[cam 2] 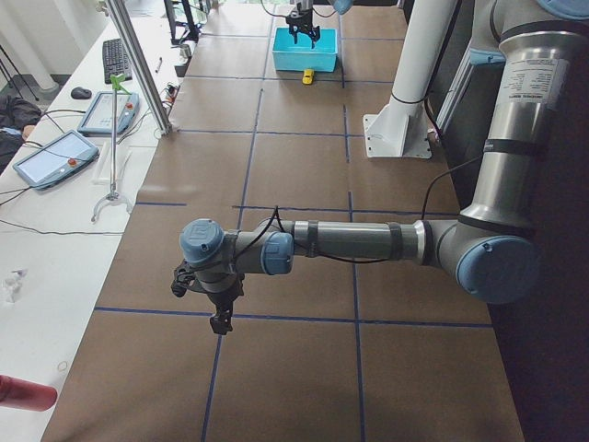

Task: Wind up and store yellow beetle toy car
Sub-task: 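Bring the right gripper down over the car beside the bin, then close the right gripper on the yellow car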

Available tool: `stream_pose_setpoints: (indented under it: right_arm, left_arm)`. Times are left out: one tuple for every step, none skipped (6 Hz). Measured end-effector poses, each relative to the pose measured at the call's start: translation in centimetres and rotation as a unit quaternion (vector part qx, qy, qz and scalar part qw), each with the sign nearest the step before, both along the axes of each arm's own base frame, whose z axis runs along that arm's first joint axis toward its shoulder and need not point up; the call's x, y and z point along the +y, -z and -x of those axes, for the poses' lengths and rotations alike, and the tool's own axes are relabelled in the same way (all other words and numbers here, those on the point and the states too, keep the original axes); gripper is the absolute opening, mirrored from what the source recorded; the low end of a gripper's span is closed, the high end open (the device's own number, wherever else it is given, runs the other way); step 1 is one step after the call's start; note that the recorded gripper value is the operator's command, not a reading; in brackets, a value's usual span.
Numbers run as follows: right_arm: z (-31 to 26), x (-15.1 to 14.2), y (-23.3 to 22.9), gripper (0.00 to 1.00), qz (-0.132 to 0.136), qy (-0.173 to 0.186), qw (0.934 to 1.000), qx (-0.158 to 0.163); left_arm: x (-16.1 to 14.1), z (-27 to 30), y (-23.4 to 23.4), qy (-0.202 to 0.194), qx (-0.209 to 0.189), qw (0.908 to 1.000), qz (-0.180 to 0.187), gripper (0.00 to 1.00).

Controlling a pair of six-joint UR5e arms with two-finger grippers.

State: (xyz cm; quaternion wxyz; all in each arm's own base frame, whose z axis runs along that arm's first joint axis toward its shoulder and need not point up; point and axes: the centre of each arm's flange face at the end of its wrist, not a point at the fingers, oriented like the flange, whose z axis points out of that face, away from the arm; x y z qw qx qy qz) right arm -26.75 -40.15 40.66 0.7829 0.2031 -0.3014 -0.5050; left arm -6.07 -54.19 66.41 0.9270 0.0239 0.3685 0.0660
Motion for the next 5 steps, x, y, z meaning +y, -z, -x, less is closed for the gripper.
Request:
stream_pose_setpoints:
  right_arm:
    - [2.5,0.0,0.4,1.0,-0.028,0.014,0.9994,0.014]
    - [4.4,0.2,0.3,1.0,-0.039,0.026,0.9986,0.023]
    - [6.1,0.7,-0.3,1.0,-0.045,0.04,0.9977,0.033]
    - [7.2,1.3,-1.0,1.0,-0.053,0.058,0.996,0.043]
    - [8.2,1.4,-2.1,1.0,-0.059,0.076,0.9941,0.052]
  left_arm:
    - [0.4,1.5,0.0,0.016,0.015,0.9998,0.003,1.0]
    - [0.8,2.8,-0.1,0.03,0.022,0.9992,0.017,1.0]
    - [1.1,3.5,-0.3,0.037,0.024,0.9985,0.031,1.0]
    - [1.3,3.7,-0.4,0.04,0.024,0.9982,0.037,1.0]
    - [1.4,3.8,-0.5,0.04,0.024,0.9981,0.039,1.0]
